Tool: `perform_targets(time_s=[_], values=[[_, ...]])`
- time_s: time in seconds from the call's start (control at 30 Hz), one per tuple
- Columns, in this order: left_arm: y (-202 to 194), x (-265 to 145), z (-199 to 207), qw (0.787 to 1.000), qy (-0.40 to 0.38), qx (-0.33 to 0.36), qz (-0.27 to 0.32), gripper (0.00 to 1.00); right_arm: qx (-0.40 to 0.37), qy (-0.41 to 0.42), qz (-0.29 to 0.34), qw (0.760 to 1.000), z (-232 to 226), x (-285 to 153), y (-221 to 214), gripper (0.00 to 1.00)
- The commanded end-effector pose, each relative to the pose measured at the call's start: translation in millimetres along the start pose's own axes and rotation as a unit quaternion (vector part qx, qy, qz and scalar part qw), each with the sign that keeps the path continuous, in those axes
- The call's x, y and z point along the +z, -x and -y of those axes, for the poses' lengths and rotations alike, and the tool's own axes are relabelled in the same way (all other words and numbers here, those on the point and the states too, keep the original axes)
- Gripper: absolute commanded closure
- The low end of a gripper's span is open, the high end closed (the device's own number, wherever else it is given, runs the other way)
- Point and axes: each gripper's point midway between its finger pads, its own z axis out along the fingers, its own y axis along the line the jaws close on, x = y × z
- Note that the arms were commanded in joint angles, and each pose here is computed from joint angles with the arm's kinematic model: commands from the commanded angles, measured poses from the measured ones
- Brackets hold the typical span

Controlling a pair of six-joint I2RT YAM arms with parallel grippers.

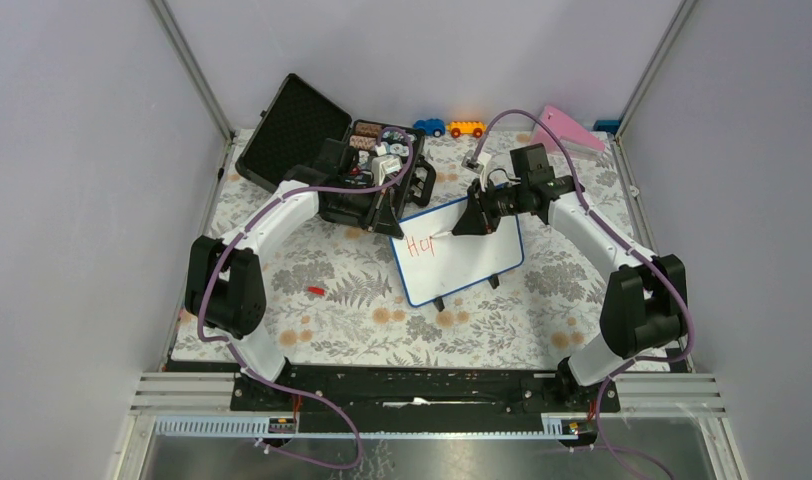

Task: Write a sentence on the whiteboard

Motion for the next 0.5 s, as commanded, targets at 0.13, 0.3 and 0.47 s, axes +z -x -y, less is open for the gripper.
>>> perform_targets(time_s=[0.13, 0.3, 0.47], values=[[3.2, 0.3, 1.2, 1.000, 0.005, 0.021, 0.001, 1.00, -0.024, -0.021, 0.015, 0.999, 7.7, -0.7, 19.5, 1.00], [4.1, 0.3, 1.5, 1.000, 0.004, 0.022, 0.002, 1.00, -0.024, -0.029, 0.014, 0.999, 10.7, -1.9, 19.2, 1.00], [3.4, 0.7, 1.3, 1.000, 0.004, 0.021, 0.001, 1.00, -0.020, -0.031, 0.018, 0.999, 13.7, -4.8, 20.4, 1.00]])
